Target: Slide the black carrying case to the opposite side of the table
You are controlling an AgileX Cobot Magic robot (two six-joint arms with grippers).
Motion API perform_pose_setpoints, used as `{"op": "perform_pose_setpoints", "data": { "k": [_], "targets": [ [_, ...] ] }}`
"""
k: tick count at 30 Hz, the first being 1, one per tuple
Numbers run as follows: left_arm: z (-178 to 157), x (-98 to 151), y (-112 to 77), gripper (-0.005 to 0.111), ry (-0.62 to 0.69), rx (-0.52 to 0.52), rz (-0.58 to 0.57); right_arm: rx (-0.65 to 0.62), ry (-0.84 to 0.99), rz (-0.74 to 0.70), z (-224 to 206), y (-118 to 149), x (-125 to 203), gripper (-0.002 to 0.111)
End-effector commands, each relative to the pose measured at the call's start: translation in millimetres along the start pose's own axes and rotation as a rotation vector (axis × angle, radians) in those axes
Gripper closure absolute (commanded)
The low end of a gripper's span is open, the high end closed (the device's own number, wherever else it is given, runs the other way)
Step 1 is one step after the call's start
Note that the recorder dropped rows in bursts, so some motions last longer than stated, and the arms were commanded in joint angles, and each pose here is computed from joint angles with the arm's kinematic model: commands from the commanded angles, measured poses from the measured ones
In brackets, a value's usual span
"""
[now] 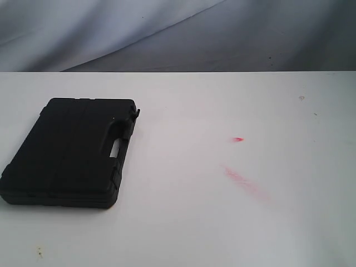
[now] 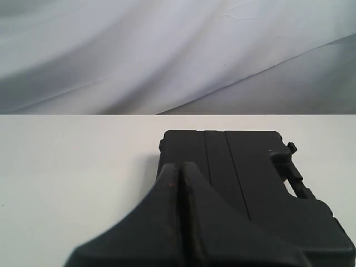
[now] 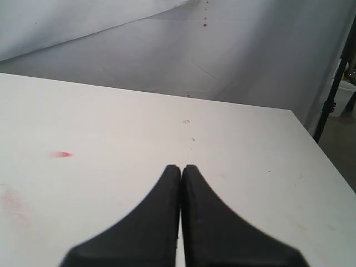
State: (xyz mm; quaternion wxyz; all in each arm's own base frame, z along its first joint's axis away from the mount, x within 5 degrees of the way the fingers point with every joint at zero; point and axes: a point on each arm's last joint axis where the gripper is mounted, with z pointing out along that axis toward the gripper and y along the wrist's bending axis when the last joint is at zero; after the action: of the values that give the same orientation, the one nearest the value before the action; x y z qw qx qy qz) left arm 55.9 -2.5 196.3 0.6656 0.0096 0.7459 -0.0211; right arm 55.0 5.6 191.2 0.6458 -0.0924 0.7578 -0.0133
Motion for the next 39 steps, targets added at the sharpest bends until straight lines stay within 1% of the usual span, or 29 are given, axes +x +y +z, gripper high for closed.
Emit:
{"op": "perform_pose_setpoints", "data": {
  "k": [1, 16, 19, 24, 26, 28, 29, 32, 34, 38, 39],
  "targets": [
    [0, 1, -0.5, 0.107, -0.002, 0.007, -0.016, 0.008, -0.001, 0.001, 0, 0, 1, 0.108],
    [0, 0, -0.5, 0.107, -0.010, 0.007, -0.016, 0.008, -0.001, 0.001, 0, 0, 1, 0.108],
    [0, -3, -0.5, 0.107, -0.047, 0.007, -0.016, 0.008, -0.001, 0.001, 0, 0, 1, 0.108],
    [-2, -18, -0.5, 0.107, -0.213, 0.010, -0.019, 0.008, -0.001, 0.001, 0, 0, 1, 0.108],
    [-3, -21, -0.6, 0.107, -0.250, 0.010, -0.019, 0.008, -0.001, 0.001, 0, 0, 1, 0.108],
    [-3, -22, -0.6, 0.107, -0.257, 0.011, -0.025, 0.008, -0.001, 0.001, 0, 0, 1, 0.108],
    [-3, -22, -0.4, 0.107, -0.254, 0.014, -0.061, 0.008, -0.001, 0.001, 0, 0, 1, 0.108],
    [-2, -17, -0.6, 0.107, -0.198, 0.035, -0.276, 0.008, -0.001, 0.001, 0, 0, 1, 0.108],
    [-2, -16, -0.7, 0.107, -0.189, 0.038, -0.306, 0.008, -0.001, 0.001, 0, 0, 1, 0.108],
    [-2, -17, -0.6, 0.107, -0.196, 0.050, -0.426, 0.008, -0.001, 0.001, 0, 0, 1, 0.108],
    [-2, -17, -0.6, 0.107, -0.195, 0.052, -0.438, 0.008, -0.001, 0.001, 0, 0, 1, 0.108]
  ]
}}
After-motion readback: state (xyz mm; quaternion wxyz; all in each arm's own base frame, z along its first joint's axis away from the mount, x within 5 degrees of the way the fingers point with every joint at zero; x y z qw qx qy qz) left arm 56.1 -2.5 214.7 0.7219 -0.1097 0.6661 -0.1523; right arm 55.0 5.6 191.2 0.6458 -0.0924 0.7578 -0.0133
